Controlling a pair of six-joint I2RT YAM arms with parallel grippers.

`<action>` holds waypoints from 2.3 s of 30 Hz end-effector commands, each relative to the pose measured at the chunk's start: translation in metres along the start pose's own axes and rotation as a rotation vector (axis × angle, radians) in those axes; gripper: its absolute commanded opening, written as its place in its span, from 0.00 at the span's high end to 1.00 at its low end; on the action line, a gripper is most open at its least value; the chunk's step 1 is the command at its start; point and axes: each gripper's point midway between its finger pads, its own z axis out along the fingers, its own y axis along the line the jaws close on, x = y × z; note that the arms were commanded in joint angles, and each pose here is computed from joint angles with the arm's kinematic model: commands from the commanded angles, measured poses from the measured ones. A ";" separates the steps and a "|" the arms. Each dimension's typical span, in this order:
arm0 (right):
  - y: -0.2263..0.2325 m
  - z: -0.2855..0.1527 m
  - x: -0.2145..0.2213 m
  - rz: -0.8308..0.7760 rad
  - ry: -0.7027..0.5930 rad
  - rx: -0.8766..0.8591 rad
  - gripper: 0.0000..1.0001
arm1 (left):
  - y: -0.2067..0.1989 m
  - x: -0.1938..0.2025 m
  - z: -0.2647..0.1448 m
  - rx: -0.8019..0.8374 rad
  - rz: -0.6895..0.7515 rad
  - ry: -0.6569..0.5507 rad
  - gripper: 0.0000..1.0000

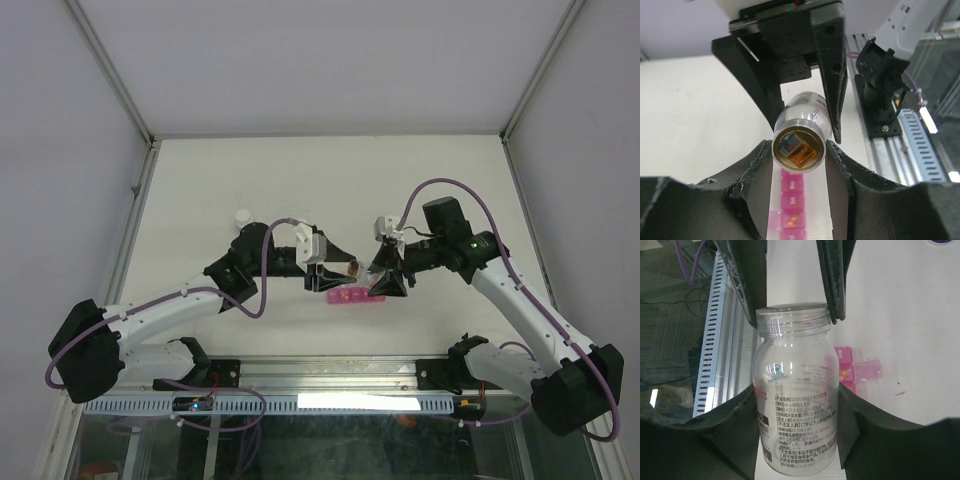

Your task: Sort the pills into containers

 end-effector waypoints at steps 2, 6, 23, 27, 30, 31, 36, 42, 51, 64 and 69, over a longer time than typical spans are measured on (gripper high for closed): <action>-0.013 -0.006 -0.027 -0.094 -0.063 0.048 1.00 | -0.019 -0.006 0.001 0.296 0.374 -0.080 0.87; -0.014 -0.006 -0.026 -0.093 -0.061 0.050 1.00 | -0.004 -0.022 0.006 0.284 0.285 -0.124 0.56; -0.013 -0.007 -0.027 -0.101 -0.061 0.051 1.00 | 0.011 -0.040 -0.035 -0.083 -0.153 -0.355 0.01; -0.012 -0.006 -0.027 -0.101 -0.064 0.044 1.00 | 0.018 -0.034 -0.038 -0.142 -0.344 -0.360 0.01; -0.013 -0.006 -0.026 -0.096 -0.060 0.044 1.00 | 0.017 -0.032 -0.043 -0.156 -0.442 -0.409 0.01; -0.013 -0.006 -0.026 -0.097 -0.060 0.044 1.00 | 0.016 -0.033 -0.046 -0.157 -0.463 -0.434 0.01; -0.013 -0.006 -0.026 -0.096 -0.060 0.046 1.00 | 0.018 -0.025 -0.054 -0.189 -0.601 -0.485 0.01; -0.013 -0.006 -0.026 -0.097 -0.061 0.045 1.00 | 0.022 -0.021 -0.058 -0.210 -0.730 -0.524 0.01; -0.013 -0.006 -0.025 -0.093 -0.059 0.047 1.00 | 0.043 -0.015 -0.044 -0.319 -0.975 -0.447 0.06; -0.014 -0.006 -0.025 -0.091 -0.058 0.049 1.00 | 0.037 -0.028 -0.028 -0.398 -0.904 -0.380 0.07; -0.015 -0.005 -0.024 -0.088 -0.056 0.051 1.00 | 0.034 -0.031 -0.026 -0.393 -0.906 -0.377 0.07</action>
